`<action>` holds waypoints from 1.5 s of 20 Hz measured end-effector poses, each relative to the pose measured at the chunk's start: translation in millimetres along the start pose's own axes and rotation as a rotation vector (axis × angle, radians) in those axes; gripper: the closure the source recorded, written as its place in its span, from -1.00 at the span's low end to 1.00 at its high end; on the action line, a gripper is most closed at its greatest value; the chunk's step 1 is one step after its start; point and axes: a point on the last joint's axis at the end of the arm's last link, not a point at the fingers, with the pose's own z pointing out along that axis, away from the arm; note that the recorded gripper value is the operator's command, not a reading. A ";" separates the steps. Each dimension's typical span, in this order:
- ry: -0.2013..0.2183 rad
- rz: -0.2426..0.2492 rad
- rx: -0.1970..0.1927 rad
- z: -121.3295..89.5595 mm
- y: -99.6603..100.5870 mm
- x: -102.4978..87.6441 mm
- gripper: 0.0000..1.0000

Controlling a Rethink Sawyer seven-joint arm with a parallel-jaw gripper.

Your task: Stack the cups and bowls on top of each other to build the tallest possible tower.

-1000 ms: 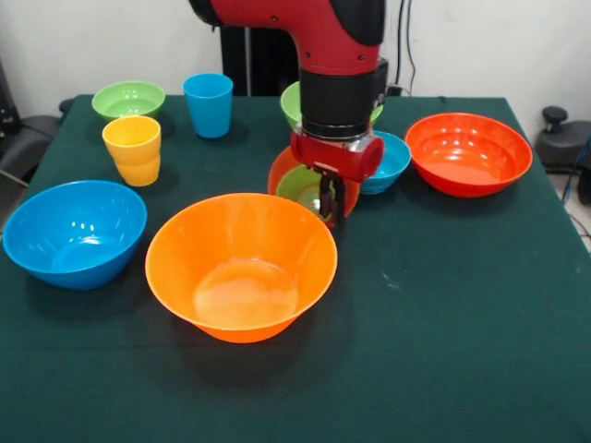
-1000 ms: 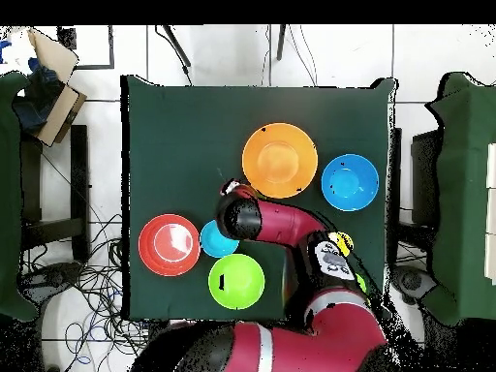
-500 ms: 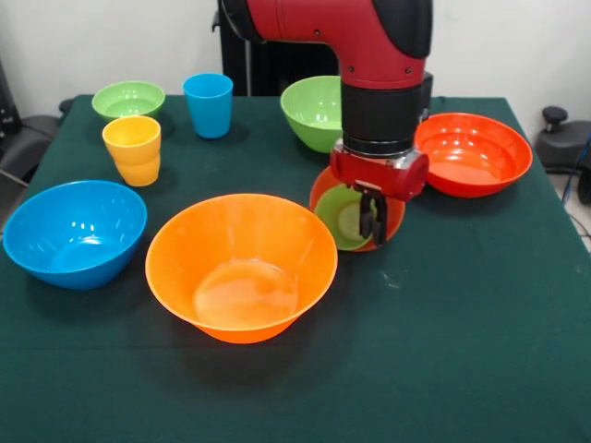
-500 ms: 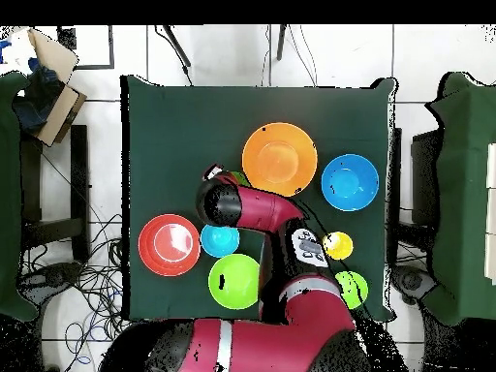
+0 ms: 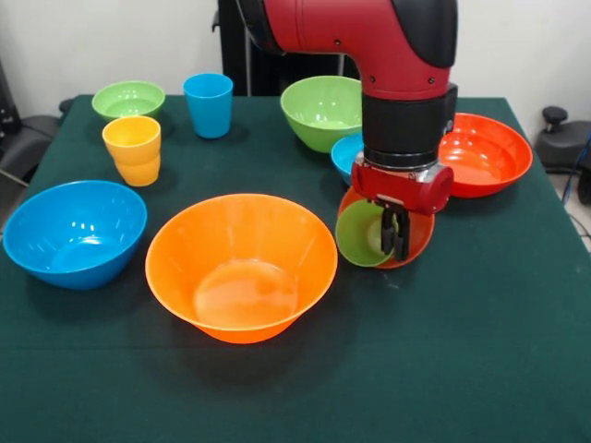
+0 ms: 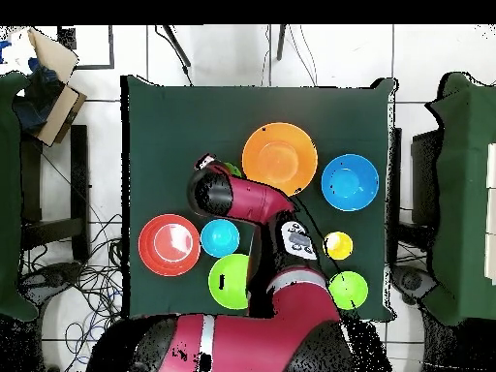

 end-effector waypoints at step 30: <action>-0.207 0.034 0.016 21.3 93.5 -7.1 1.00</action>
